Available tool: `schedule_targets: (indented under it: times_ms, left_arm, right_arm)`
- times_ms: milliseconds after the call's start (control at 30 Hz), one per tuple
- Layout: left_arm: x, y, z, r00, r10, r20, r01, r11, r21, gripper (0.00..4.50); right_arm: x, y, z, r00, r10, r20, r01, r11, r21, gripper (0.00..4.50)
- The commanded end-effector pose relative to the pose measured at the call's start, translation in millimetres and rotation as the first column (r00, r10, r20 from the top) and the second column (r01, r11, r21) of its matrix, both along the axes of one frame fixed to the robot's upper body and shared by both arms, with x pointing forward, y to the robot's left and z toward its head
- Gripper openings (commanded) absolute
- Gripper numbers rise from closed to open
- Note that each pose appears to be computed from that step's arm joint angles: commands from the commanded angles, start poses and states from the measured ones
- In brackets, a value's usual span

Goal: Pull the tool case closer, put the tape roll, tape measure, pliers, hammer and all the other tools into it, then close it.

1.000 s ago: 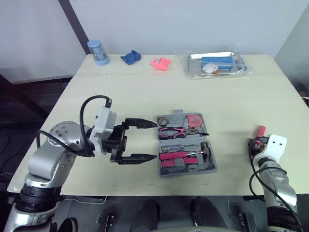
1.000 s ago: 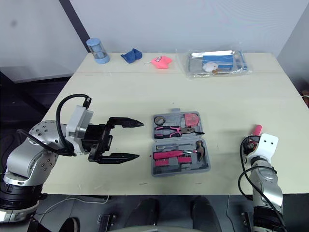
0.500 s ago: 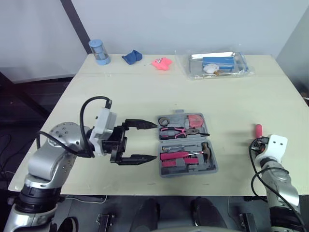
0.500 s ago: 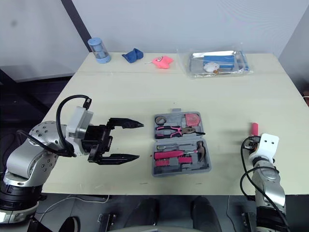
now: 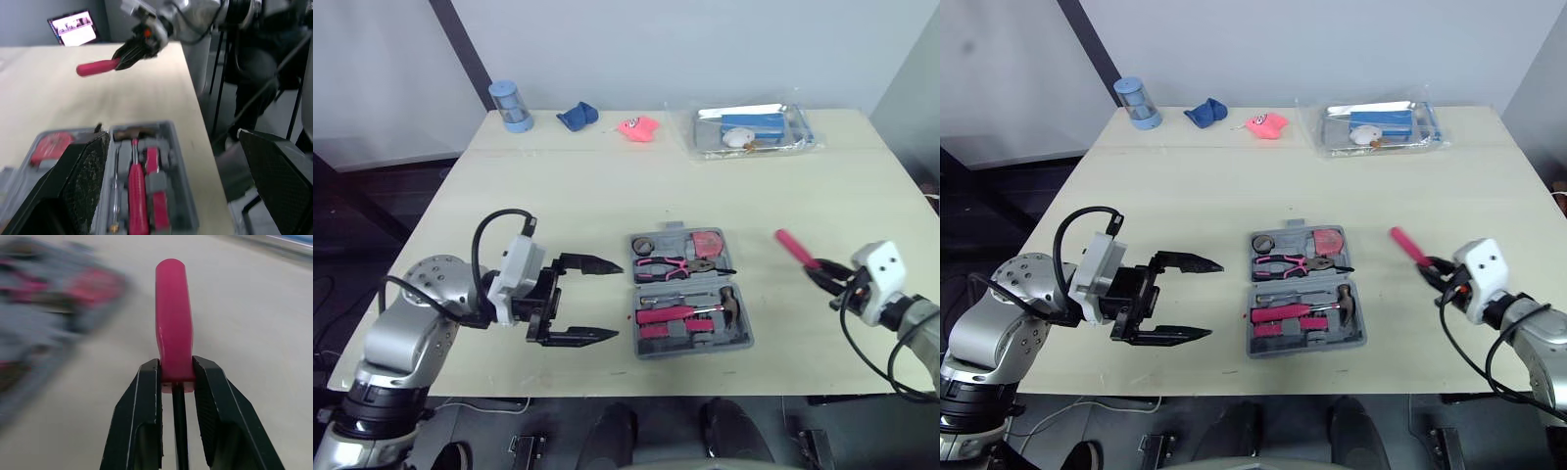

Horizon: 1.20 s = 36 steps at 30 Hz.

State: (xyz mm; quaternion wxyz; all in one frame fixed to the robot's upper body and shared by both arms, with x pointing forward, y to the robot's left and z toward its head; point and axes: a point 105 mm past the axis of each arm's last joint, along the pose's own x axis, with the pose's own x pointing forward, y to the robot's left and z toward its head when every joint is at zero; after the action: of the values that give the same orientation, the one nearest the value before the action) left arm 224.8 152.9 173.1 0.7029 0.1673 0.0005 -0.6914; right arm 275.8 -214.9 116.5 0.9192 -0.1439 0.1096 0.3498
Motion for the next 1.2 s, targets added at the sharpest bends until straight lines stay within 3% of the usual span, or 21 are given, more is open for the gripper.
schedule_targets:
  times_ms: [33, 267, 400, 633, 1200]
  left_arm:
    - [-2, 7, 0, 0.999, -0.017, 0.039, 0.016, 0.999, 0.027, 4.50]
    - [-10, 17, -8, 0.997, -0.071, 0.013, 0.070, 0.995, 0.068, 4.50]
    - [-14, 25, -16, 0.994, -0.107, 0.012, 0.104, 0.986, 0.132, 4.50]
    - [-18, 26, -20, 0.994, -0.108, 0.010, 0.105, 0.985, 0.137, 4.50]
    - [-25, 31, -27, 0.996, -0.088, 0.005, 0.086, 0.982, 0.166, 4.50]
  right_arm:
    - [-12, 30, 15, 0.976, 0.219, -0.020, -0.219, 0.975, -0.024, 0.38]
    - [-24, 77, 9, 0.874, 0.464, -0.147, -0.483, 0.862, -0.152, 0.38]
    - [-26, 98, 2, 0.815, 0.543, -0.204, -0.578, 0.789, -0.208, 0.38]
    - [-31, 125, -7, 0.723, 0.629, -0.287, -0.691, 0.654, -0.308, 0.38]
    - [-31, 158, -28, 0.683, 0.641, -0.351, -0.730, 0.579, -0.363, 0.38]
